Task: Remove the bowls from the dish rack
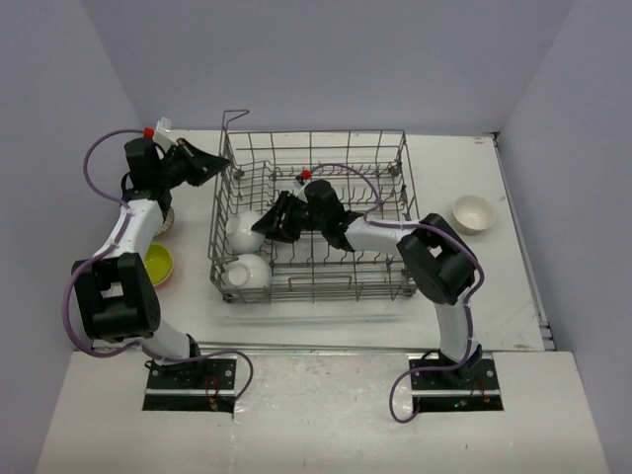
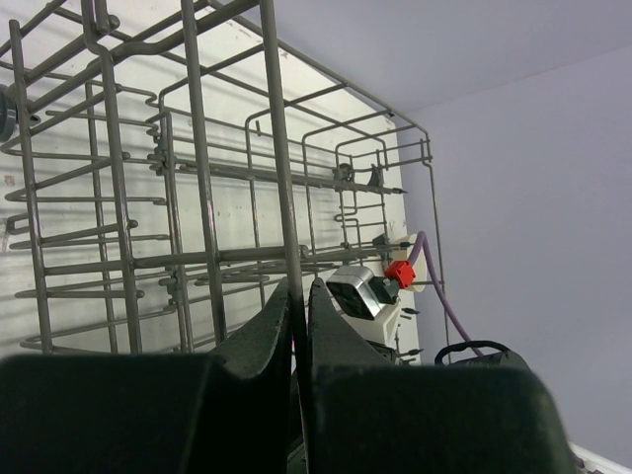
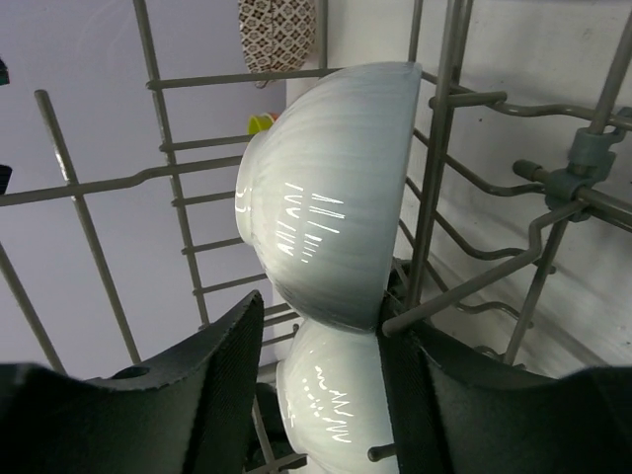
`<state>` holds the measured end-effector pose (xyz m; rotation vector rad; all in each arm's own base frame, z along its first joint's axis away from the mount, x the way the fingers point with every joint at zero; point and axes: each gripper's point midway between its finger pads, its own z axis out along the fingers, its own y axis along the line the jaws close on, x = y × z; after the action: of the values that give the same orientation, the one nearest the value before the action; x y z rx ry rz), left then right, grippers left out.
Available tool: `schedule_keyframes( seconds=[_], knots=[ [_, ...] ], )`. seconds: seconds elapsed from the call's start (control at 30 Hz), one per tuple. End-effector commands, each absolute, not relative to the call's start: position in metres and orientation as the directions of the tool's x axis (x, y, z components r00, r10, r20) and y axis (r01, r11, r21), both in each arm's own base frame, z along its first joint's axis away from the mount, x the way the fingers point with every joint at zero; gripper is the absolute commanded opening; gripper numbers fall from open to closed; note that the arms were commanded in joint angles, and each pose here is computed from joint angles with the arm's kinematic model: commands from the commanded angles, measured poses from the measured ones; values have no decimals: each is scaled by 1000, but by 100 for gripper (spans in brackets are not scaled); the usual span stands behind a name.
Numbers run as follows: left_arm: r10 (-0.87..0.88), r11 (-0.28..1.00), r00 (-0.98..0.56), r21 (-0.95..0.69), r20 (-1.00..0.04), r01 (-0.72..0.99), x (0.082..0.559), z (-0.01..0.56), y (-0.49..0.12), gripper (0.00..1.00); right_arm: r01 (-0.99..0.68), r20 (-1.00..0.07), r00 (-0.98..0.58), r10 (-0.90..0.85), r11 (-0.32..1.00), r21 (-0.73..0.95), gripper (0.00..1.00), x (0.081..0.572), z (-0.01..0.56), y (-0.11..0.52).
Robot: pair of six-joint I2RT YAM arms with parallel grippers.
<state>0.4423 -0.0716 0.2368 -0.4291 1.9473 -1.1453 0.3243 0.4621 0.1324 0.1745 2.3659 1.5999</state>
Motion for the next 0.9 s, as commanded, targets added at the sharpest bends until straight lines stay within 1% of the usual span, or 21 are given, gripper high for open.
schedule_keyframes(
  seconds=[0.0, 0.07, 0.1, 0.2, 0.27, 0.43, 0.47, 0.53, 0.57, 0.73, 0.77, 0.83, 0.87],
  knots=[
    [-563, 585, -697, -810, -444, 44, 422, 180, -74, 0, -136, -195, -953, 230, 251, 958, 48, 316, 167, 479],
    [-563, 586, -698, -809, -442, 40, 422, 179, -73, 0, -125, -174, -959, 225, 218, 968, 45, 316, 171, 482],
    [-562, 588, -699, -808, -443, 38, 422, 179, -73, 0, -114, -161, -962, 223, 207, 972, 37, 316, 168, 484],
    [-560, 590, -698, -806, -446, 42, 421, 180, -73, 0, -88, -122, -970, 210, 167, 982, 34, 314, 170, 489],
    [-560, 592, -698, -805, -448, 42, 421, 180, -72, 0, -85, -116, -973, 201, 157, 984, 26, 316, 167, 492],
    [-561, 593, -695, -804, -450, 41, 420, 181, -70, 0, -40, -60, -985, 162, 123, 992, 25, 318, 162, 504],
    [-561, 592, -696, -805, -448, 41, 420, 181, -70, 0, -36, -52, -986, 160, 101, 994, 16, 318, 166, 506],
    [-560, 593, -697, -804, -448, 41, 419, 181, -70, 0, -22, -35, -986, 160, 83, 996, 7, 319, 164, 507],
    [-560, 593, -697, -804, -447, 39, 420, 180, -70, 0, -15, -24, -987, 156, 59, 998, 0, 319, 167, 508],
    [-563, 592, -696, -805, -445, 35, 420, 179, -69, 0, -38, -33, -988, 150, -36, 999, 0, 314, 179, 505],
    [-564, 591, -697, -806, -443, 33, 421, 178, -69, 0, -52, -40, -988, 150, -81, 995, 0, 313, 188, 503],
    [-564, 590, -697, -806, -443, 35, 421, 178, -70, 0, -72, -53, -988, 144, -131, 989, 0, 308, 195, 500],
    [-565, 590, -695, -806, -444, 35, 422, 179, -69, 0, -99, -73, -988, 138, -189, 977, 0, 304, 209, 498]
  ],
)
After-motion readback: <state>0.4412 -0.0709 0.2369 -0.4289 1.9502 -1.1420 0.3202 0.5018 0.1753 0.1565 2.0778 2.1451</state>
